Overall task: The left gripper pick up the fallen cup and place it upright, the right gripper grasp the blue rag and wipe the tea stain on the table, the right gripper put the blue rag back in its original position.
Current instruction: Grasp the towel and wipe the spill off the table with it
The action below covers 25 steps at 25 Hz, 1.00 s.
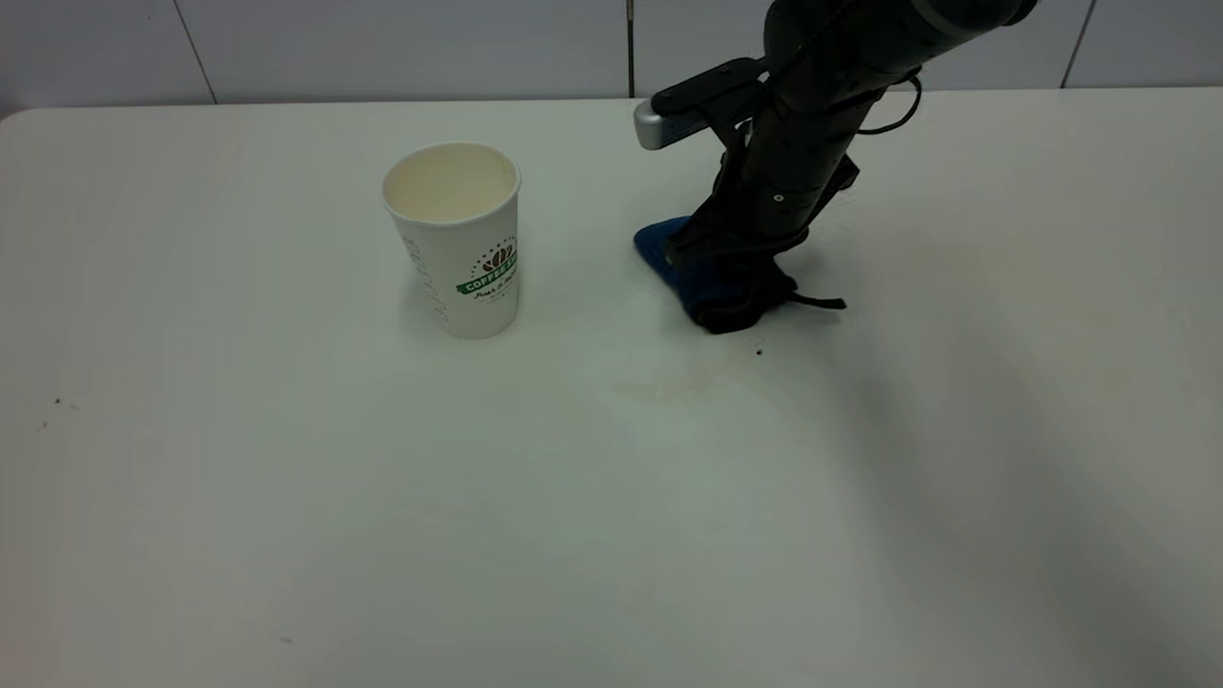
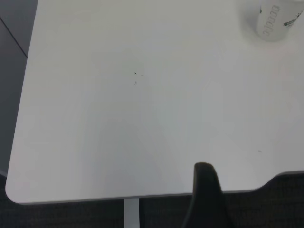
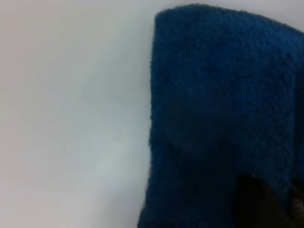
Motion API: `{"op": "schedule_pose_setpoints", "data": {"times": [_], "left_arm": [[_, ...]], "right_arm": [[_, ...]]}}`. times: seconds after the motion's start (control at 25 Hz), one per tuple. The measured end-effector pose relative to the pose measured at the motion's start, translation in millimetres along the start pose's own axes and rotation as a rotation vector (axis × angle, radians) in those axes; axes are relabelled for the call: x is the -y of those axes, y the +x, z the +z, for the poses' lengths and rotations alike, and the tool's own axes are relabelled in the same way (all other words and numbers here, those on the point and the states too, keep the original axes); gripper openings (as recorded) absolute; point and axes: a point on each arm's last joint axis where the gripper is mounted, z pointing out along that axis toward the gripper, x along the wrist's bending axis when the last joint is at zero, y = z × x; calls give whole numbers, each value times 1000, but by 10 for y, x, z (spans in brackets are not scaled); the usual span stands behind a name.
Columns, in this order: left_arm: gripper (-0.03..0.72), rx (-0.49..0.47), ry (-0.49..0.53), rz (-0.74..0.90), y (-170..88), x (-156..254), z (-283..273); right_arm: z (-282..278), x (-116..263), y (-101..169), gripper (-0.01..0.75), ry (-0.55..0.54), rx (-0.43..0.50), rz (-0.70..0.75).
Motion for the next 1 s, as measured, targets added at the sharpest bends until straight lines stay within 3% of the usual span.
{"op": "schedule_pose_setpoints", "data": {"times": [0.28, 0.44, 0.6, 0.72, 0.84, 1.0], "left_arm": [[547, 0, 0, 0, 0, 0, 0], [547, 0, 0, 0, 0, 0, 0], [547, 0, 0, 0, 0, 0, 0], [547, 0, 0, -1, 0, 0, 0], [547, 0, 0, -1, 0, 0, 0], [547, 0, 0, -2, 0, 0, 0]], "right_arm": [[-89, 195, 290, 60, 214, -345, -134], [-128, 315, 345, 60, 339, -423, -130], [-132, 347, 325, 60, 376, -404, -137], [-135, 386, 201, 60, 423, -336, -120], [-170, 447, -163, 60, 489, -188, -18], [-253, 543, -851, 60, 488, -5, 116]]}}
